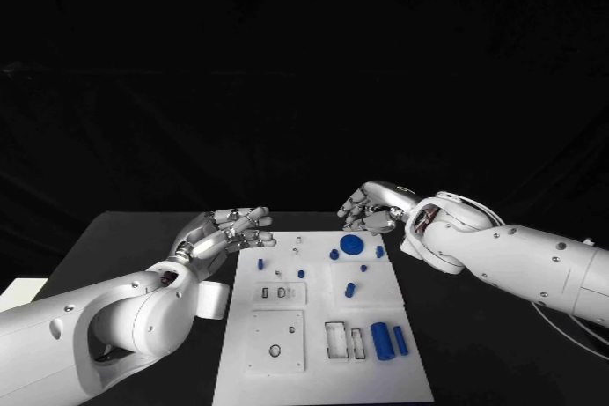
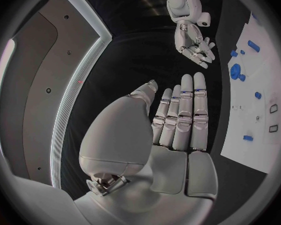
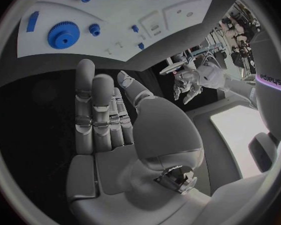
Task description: Assemble the parts on the task board
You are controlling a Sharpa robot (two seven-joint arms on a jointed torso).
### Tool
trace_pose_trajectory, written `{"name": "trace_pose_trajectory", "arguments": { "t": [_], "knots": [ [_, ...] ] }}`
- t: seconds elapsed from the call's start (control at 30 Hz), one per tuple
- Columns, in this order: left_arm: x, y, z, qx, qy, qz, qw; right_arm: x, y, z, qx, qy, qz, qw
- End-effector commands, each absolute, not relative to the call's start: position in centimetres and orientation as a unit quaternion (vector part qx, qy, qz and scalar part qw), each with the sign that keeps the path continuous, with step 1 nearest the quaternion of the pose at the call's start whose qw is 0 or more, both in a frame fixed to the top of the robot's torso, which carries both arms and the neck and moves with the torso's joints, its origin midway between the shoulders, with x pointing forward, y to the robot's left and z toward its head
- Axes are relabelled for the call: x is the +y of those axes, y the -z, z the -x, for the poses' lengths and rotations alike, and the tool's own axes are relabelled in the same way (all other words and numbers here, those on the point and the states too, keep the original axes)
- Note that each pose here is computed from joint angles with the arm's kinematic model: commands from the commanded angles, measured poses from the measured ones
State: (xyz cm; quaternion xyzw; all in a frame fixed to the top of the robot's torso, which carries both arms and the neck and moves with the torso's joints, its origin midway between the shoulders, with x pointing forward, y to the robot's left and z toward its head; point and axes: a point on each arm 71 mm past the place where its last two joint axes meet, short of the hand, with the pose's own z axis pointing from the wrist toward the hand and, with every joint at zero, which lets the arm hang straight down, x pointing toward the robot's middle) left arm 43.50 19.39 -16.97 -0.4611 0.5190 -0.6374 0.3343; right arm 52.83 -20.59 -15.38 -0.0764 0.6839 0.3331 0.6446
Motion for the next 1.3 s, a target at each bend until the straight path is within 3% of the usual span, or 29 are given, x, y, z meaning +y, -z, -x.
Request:
{"name": "trace_pose_trajectory", "arguments": {
  "t": [0.03, 0.47, 1.3],
  "knots": [
    [19.0, 16.2, -43.0, 0.513, 0.652, 0.462, 0.312, -20.0, 15.8, -52.8, 0.705, -0.247, 0.161, 0.645],
    [19.0, 15.0, -42.1, 0.512, 0.660, 0.457, 0.307, -19.0, 15.9, -52.8, 0.712, -0.199, 0.211, 0.640],
    [19.1, 15.0, -42.0, 0.515, 0.657, 0.458, 0.307, -18.3, 16.6, -53.2, 0.730, -0.182, 0.227, 0.618]
  ]
}}
